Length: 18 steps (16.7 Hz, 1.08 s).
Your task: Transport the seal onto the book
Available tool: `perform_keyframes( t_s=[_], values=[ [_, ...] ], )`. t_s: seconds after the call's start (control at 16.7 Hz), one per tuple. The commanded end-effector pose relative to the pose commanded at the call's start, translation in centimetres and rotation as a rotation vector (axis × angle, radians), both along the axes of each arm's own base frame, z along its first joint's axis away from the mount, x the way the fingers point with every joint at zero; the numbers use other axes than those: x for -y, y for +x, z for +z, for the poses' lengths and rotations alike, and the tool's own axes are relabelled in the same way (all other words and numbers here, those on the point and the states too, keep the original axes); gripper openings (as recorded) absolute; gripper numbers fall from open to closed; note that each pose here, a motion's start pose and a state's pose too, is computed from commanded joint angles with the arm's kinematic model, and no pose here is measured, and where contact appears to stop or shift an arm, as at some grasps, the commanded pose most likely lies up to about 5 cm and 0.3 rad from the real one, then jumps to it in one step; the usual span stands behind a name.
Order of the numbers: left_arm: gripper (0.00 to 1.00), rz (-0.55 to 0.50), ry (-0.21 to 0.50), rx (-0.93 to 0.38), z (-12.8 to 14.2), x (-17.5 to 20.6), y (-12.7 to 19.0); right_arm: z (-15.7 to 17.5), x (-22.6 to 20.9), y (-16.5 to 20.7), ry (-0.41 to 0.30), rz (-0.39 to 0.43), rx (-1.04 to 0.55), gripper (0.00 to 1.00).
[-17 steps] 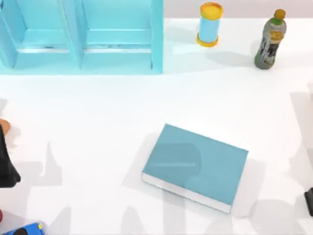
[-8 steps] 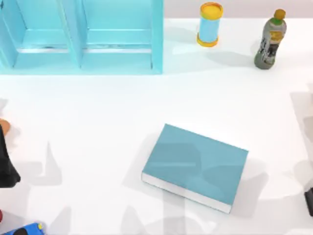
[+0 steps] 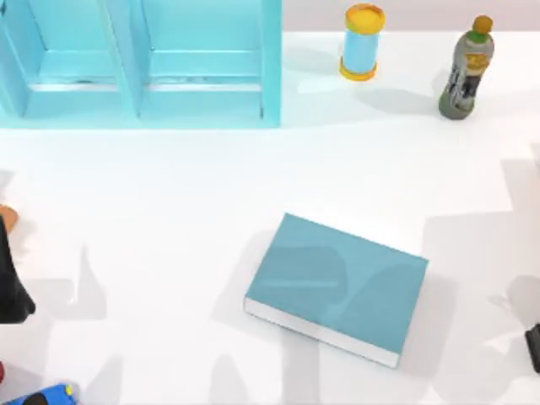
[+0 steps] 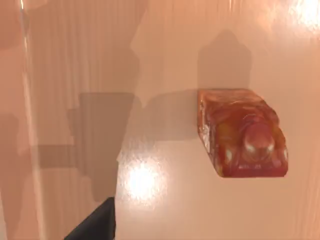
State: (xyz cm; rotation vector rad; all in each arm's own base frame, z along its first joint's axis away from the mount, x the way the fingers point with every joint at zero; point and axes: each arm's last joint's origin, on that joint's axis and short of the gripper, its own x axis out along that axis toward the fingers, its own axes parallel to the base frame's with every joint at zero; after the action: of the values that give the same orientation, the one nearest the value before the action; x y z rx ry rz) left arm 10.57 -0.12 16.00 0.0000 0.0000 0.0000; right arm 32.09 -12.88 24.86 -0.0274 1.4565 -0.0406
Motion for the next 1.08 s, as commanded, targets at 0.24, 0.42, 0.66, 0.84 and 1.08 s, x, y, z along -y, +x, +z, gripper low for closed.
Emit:
perform_keyframes(
  t_s=[0.24, 0.42, 0.66, 0.84, 1.08],
  values=[
    [1.0, 0.0, 0.0, 0.0, 0.0, 0.0, 0.0, -1.6, 1.7, 1.5, 0.042, -0.001, -0.105, 1.0],
    [1.0, 0.0, 0.0, 0.0, 0.0, 0.0, 0.0, -1.7, 1.8, 1.5, 0.043, -0.001, -0.109, 1.0],
    [1.0, 0.0, 0.0, 0.0, 0.0, 0.0, 0.0, -2.1, 1.7, 1.6, 0.043, 0.001, -0.108, 1.0],
    [1.0, 0.0, 0.0, 0.0, 0.0, 0.0, 0.0, -4.4, 1.8, 1.8, 0.044, -0.002, -0.109, 1.0],
    [1.0, 0.0, 0.0, 0.0, 0.0, 0.0, 0.0, -8.6, 1.8, 1.8, 0.044, -0.002, -0.11, 1.0]
  ],
)
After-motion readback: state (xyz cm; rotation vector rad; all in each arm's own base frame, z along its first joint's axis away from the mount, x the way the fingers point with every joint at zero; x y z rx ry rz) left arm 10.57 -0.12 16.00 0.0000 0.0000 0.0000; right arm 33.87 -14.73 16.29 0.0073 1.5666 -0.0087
